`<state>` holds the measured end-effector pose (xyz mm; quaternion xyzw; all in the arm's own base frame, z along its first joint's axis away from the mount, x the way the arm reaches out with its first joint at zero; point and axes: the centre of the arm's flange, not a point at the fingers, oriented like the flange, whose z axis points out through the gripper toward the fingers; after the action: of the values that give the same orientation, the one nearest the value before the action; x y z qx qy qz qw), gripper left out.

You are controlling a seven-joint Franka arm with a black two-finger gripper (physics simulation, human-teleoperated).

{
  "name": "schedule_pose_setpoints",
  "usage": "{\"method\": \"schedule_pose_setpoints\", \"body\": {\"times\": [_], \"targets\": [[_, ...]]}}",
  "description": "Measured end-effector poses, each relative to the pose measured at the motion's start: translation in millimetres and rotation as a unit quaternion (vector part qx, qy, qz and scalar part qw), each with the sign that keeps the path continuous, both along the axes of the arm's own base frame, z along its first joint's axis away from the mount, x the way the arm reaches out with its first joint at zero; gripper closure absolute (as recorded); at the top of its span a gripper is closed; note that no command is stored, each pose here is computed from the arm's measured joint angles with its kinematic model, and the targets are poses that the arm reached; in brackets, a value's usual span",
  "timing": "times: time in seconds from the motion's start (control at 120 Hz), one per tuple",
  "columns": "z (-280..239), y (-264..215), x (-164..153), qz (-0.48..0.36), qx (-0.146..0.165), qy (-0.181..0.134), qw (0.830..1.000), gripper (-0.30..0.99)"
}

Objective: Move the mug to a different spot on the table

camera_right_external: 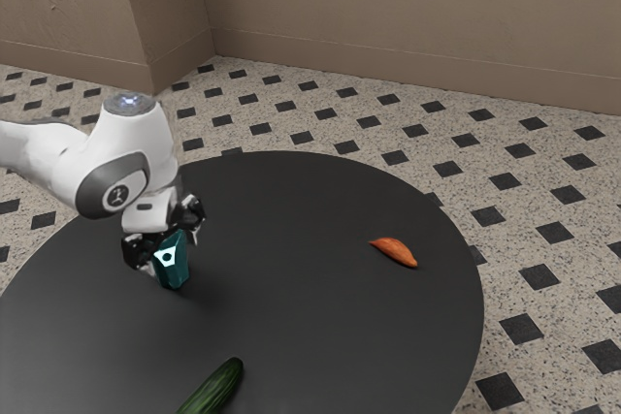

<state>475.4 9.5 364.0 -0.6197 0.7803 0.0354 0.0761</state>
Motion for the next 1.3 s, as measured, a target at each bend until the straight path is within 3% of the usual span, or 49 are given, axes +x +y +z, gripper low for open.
{"method": "schedule_pose_setpoints", "body": {"times": [0.325,0.567,0.833,1.3], "targets": [[-31,12,15,-0.163,0.02,0.008,0.986,0.0],[-65,46,16,-0.207,0.019,0.035,0.978,0.0],[-73,31,23,-0.279,0.025,0.022,0.96,0.0],[-88,41,25,-0.272,0.017,0.017,0.962,0.0]]}}
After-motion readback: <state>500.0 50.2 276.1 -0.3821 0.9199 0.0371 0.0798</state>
